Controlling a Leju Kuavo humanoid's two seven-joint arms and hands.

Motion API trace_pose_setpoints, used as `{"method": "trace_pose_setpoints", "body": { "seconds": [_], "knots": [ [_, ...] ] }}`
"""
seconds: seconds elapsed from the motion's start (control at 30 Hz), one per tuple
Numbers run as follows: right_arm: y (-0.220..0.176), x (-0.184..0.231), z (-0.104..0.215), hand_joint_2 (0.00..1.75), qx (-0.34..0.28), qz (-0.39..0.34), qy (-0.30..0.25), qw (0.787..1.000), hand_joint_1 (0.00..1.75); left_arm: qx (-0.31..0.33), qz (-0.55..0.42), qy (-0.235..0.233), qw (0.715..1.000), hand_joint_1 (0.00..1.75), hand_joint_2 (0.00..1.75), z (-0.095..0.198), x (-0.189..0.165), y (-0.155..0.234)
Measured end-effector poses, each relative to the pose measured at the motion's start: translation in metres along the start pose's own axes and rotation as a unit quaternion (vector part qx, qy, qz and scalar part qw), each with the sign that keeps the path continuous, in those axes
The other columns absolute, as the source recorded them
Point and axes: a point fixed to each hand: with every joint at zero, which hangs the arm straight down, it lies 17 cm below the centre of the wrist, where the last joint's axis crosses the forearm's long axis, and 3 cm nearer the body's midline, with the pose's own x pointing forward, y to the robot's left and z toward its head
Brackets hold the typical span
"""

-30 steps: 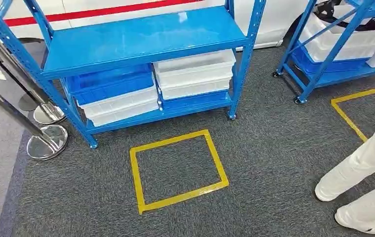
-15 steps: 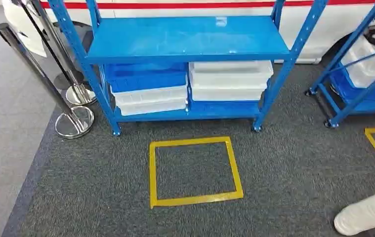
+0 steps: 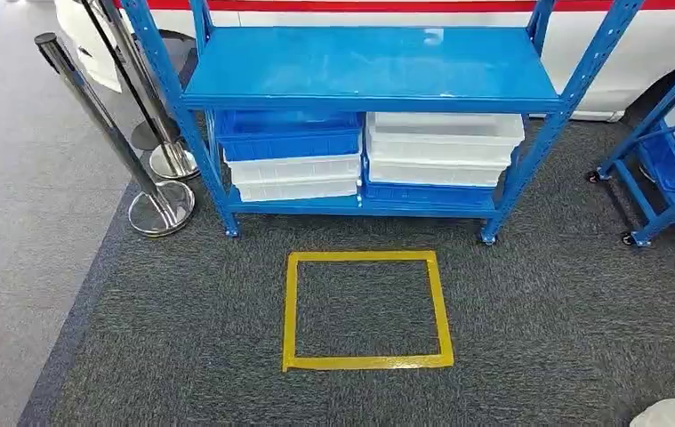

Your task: Take the parts from the cabinet and place them on the table.

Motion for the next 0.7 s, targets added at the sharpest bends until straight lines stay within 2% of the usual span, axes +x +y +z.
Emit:
{"method": "trace_pose_setpoints", "body": {
  "seconds": [0.23,0.6,0.7],
  "knots": [
    [0.013,-0.016,-0.003,0.00,0.015,-0.008,0.033,0.999,0.00,-0.005,-0.001,0.011,1.000,0.00,0.00,0.000,-0.007,-0.001],
    [0.023,-0.018,-0.005,0.00,0.028,-0.020,0.045,0.998,0.00,-0.012,0.001,0.013,1.000,0.00,0.00,-0.002,-0.006,-0.004],
    [0.024,-0.024,-0.006,0.00,0.029,-0.046,0.055,0.997,0.00,-0.027,0.002,0.020,0.999,0.00,0.00,0.003,-0.010,-0.013]
  ]
}}
